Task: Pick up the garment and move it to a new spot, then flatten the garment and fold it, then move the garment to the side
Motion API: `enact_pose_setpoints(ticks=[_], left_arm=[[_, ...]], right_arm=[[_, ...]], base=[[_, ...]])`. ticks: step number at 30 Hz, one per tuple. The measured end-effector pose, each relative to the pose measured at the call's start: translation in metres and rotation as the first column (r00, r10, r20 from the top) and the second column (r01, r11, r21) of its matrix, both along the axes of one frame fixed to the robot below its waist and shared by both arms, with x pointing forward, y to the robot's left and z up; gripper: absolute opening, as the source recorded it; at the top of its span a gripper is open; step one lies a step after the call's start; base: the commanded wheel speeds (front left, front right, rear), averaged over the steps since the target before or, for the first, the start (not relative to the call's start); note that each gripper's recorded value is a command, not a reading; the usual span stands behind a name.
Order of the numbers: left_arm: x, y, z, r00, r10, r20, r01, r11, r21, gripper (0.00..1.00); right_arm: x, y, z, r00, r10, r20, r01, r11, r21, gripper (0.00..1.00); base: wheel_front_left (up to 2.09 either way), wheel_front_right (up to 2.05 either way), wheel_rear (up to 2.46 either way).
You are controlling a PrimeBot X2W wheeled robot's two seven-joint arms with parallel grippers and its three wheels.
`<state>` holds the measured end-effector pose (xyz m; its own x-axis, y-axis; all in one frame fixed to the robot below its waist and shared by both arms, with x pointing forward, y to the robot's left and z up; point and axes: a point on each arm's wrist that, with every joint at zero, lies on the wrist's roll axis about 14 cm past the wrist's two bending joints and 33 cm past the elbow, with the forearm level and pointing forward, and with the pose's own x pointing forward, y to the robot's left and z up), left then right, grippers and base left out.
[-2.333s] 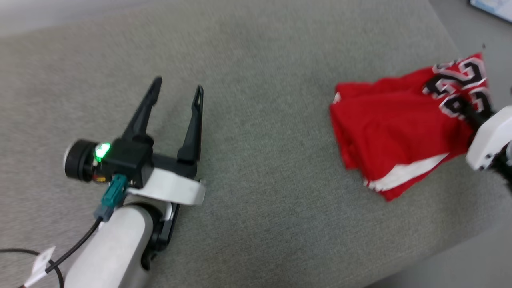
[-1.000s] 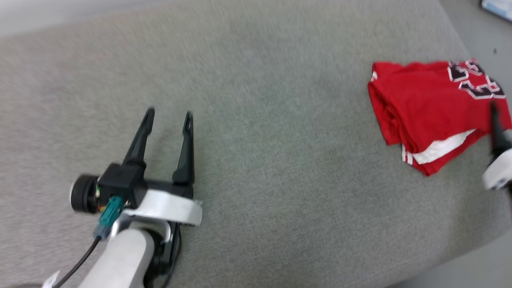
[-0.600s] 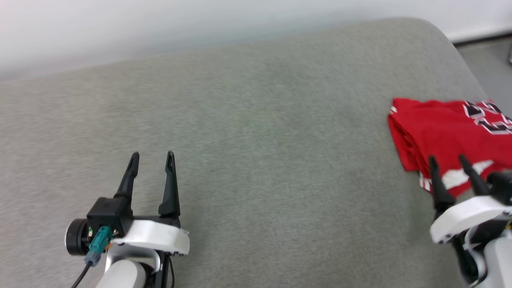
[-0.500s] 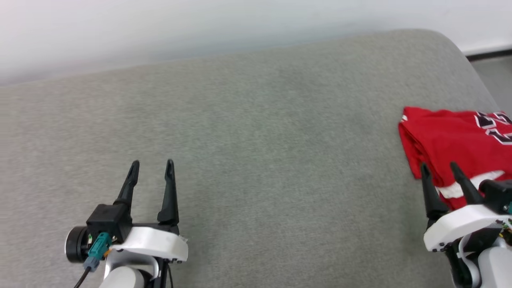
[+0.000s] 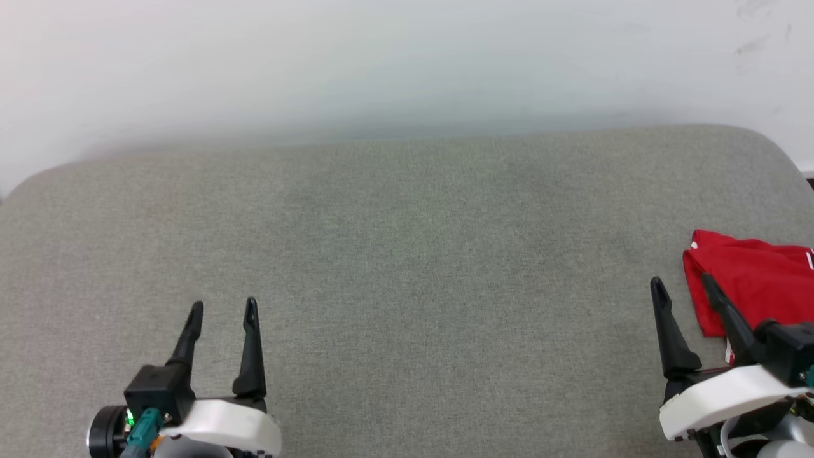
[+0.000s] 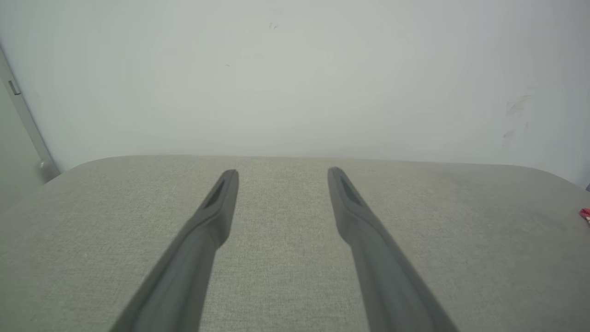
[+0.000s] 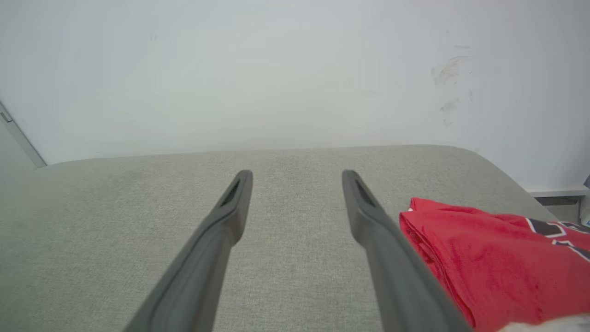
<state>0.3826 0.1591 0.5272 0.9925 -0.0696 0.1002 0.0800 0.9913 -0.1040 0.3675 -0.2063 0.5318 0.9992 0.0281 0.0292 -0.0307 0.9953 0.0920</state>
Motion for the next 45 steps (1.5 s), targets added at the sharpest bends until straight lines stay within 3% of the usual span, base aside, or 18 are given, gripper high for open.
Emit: enact_pose_setpoints(ticks=[9,36,37,40,45], left_arm=[[-0.017,-0.007,-0.004,1.0,-0.022,-0.011,0.022,1.0,-0.001,1.0],[-0.01,-0.004,-0.011,1.0,-0.01,-0.024,0.011,1.0,0.016,1.0],[-0.01,-0.004,-0.011,1.0,-0.013,-0.024,0.013,1.0,0.014,0.0],[-0.014,-0.005,-0.022,0.998,-0.012,-0.06,0.013,1.0,0.012,0.0],[-0.016,-0.003,-0.03,0.994,-0.006,-0.111,-0.003,0.997,-0.077,0.0]], right_arm=[[-0.022,0.007,0.019,0.999,0.008,0.037,-0.008,1.0,-0.01,1.0],[-0.019,0.008,0.027,0.998,0.016,0.056,-0.015,1.0,-0.022,1.0],[-0.018,0.009,0.027,0.998,0.017,0.055,-0.016,1.0,-0.022,0.0],[-0.02,0.009,0.016,1.0,0.016,0.022,-0.016,1.0,-0.011,0.0],[-0.02,0.01,0.008,1.0,0.022,0.003,-0.022,0.996,0.083,0.0]], base=[[0.0,0.0,0.0],[0.0,0.0,0.0],[0.0,0.0,0.0],[0.0,0.0,0.0],[0.0,0.0,0.0]])
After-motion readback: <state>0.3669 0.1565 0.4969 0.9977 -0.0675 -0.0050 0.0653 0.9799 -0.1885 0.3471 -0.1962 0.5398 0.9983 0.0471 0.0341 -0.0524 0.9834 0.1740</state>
